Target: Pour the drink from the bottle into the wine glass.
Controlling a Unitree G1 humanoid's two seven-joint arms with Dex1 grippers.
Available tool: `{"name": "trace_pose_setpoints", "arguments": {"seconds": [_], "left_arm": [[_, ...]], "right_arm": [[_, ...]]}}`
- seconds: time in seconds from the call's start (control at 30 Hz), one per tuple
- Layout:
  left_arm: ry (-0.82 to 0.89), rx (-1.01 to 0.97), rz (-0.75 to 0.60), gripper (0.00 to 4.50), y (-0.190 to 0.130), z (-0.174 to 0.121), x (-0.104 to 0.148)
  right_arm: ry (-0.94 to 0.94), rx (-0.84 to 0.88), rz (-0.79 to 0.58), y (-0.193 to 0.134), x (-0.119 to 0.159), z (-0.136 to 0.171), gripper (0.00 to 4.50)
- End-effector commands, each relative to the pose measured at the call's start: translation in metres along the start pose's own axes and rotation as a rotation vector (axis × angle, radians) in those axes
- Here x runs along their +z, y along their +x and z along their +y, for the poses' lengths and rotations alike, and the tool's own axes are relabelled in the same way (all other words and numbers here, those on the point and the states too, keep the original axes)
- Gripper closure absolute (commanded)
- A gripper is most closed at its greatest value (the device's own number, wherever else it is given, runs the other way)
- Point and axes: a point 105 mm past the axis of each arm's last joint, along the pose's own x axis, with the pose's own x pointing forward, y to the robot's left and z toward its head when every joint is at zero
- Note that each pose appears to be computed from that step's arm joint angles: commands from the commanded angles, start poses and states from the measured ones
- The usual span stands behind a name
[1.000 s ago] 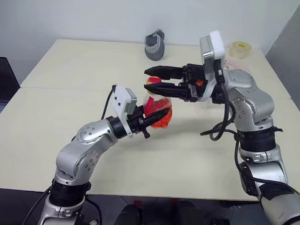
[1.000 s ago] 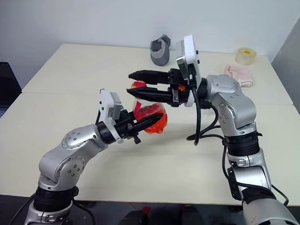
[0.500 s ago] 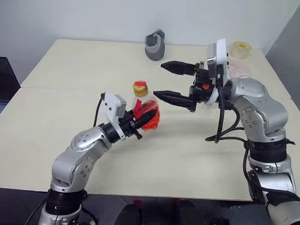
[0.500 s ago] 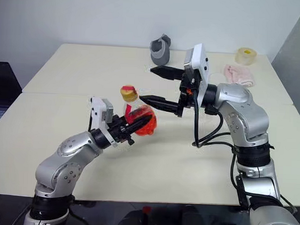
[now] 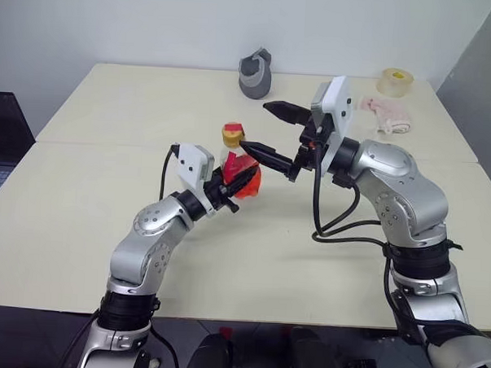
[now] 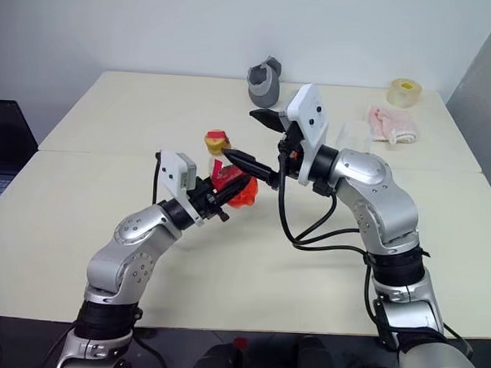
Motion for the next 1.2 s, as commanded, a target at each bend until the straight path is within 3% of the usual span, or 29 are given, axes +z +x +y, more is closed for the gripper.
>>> {"name": "trace_pose_setpoints", "arguments": {"seconds": [0.03, 0.73, 1.2], "left_arm": [[0.036, -0.011, -0.028, 3.28, 0.004, -0.001, 0.008], [0.033, -0.011, -0.037, 3.28, 0.018, 0.002, 0.011], [0.039, -0.023, -0.034, 3.28, 0.015, 0.000, 0.013]], "right_arm": [[-0.043, -0.003, -0.056, 0.005, 0.018, 0.001, 0.00], [-0.050, 0.009, -0.089, 0.033, 0.021, 0.008, 0.00], [-0.065, -0.074, -0.077, 0.035, 0.015, -0.013, 0.00]]}}
